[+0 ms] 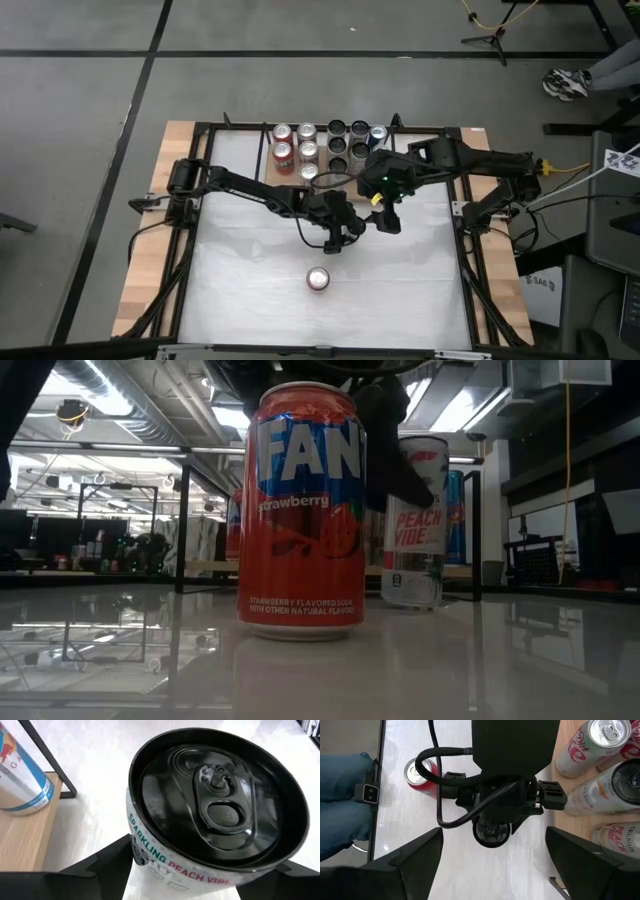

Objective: Place canned beverage on shelf
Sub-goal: Put the white pink soda can onto the shelf aligned with the other white pink soda cans

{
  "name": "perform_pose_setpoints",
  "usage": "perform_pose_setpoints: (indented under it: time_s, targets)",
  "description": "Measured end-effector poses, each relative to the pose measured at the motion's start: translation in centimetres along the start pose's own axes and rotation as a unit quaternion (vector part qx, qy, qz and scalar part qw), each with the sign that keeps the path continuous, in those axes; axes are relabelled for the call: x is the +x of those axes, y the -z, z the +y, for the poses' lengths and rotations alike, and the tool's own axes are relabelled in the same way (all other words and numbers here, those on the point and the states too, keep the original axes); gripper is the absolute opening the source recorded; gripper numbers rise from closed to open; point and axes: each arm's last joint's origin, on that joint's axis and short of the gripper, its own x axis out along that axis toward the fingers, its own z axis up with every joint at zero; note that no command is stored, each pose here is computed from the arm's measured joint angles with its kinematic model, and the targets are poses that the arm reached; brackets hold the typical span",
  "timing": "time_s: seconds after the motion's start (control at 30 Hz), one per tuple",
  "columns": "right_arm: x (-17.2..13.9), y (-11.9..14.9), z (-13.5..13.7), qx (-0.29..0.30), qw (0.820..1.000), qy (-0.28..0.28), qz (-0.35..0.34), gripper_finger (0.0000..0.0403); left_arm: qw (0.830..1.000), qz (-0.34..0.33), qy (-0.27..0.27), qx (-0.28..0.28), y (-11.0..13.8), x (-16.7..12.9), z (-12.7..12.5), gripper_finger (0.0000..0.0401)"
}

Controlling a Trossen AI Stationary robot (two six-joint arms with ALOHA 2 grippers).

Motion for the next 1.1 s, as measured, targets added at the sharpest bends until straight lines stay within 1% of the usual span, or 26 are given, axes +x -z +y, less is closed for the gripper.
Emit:
perform_pose_setpoints:
  time_s: [0.5, 0.63, 0.87, 1.1]
  targets:
    - [0.0, 0.0, 0.0, 0.000, 1.000, 0.000, 0.000, 0.0347, 1.000, -0.004, 0.000, -0.006, -0.1, -0.1, 0.0, 0.0334]
    - [0.0, 0.0, 0.0, 0.002, 1.000, 0.000, 0.000, 0.0347, 1.000, -0.007, 0.004, -0.013, -0.5, -0.6, -0.1, 0.0339]
    - [0.0, 0.0, 0.0, 0.003, 1.000, 0.000, 0.000, 0.0347, 1.000, -0.024, 0.006, -0.009, -1.8, -2.9, -0.2, 0.0337]
    - [0.0, 0.0, 0.0, 0.006, 1.000, 0.001, 0.000, 0.0347, 1.000, 0.028, 0.004, -0.011, -2.0, -6.2, -0.4, 0.0335]
